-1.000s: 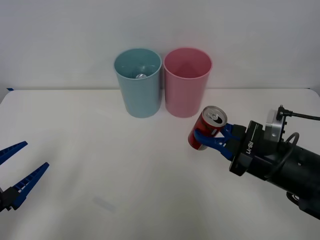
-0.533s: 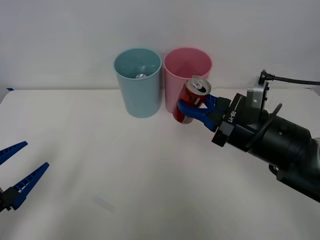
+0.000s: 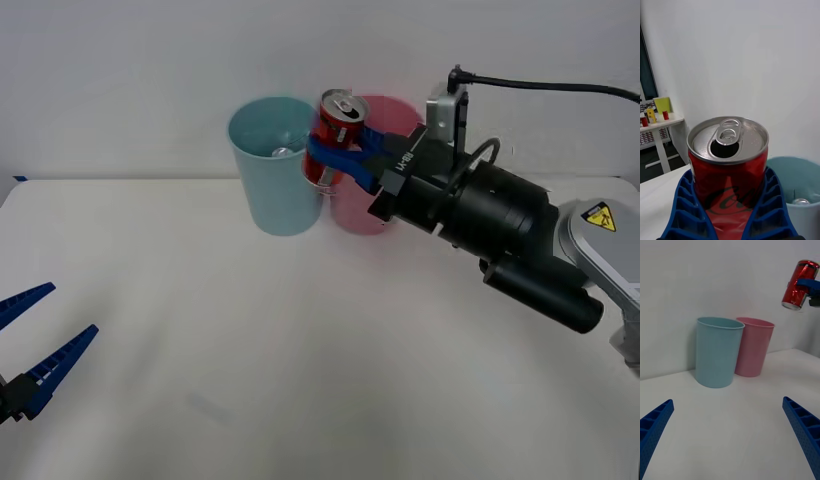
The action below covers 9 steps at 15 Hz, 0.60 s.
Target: Grasp the object on the table and drop it into the matching bin: aluminum can to the light blue bin, PET bottle to the pink bin.
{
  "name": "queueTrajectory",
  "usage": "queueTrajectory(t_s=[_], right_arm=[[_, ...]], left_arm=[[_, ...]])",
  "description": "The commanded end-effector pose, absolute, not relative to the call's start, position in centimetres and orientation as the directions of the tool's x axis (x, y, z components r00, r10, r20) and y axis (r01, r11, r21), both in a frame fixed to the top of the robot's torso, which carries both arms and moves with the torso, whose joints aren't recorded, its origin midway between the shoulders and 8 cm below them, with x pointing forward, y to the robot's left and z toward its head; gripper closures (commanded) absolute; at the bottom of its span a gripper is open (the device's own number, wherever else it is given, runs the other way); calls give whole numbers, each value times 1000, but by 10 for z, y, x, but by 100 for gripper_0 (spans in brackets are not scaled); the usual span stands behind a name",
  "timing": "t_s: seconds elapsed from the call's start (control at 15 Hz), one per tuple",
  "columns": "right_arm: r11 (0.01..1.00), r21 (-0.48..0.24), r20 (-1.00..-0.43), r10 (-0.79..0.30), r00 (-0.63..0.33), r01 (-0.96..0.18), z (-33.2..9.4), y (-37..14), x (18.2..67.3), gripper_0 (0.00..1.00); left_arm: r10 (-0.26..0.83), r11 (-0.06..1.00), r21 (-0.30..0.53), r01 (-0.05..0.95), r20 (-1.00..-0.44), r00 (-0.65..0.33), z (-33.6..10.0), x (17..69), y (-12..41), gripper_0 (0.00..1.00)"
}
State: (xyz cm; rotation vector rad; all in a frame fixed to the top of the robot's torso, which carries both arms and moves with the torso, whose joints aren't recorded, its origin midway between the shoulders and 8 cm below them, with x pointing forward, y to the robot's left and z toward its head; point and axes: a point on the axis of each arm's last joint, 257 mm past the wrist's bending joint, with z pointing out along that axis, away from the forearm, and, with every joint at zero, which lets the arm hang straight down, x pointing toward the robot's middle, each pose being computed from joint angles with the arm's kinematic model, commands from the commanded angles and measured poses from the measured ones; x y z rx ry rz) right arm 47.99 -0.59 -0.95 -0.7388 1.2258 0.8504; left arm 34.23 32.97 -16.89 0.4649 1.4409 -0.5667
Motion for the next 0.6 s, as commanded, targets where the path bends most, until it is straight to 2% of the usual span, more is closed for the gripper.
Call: queueTrajectory(t_s=[0.07, 0.6], right_arm=[[511, -30, -980, 152, 125, -859, 2, 11, 514, 100], [584, -17, -987, 119, 106, -812, 14, 47, 598, 100]], left_arm=[[-82, 785, -39, 618, -996, 41, -169, 342, 330, 0], [-82, 785, -39, 618, -996, 41, -169, 342, 330, 0]])
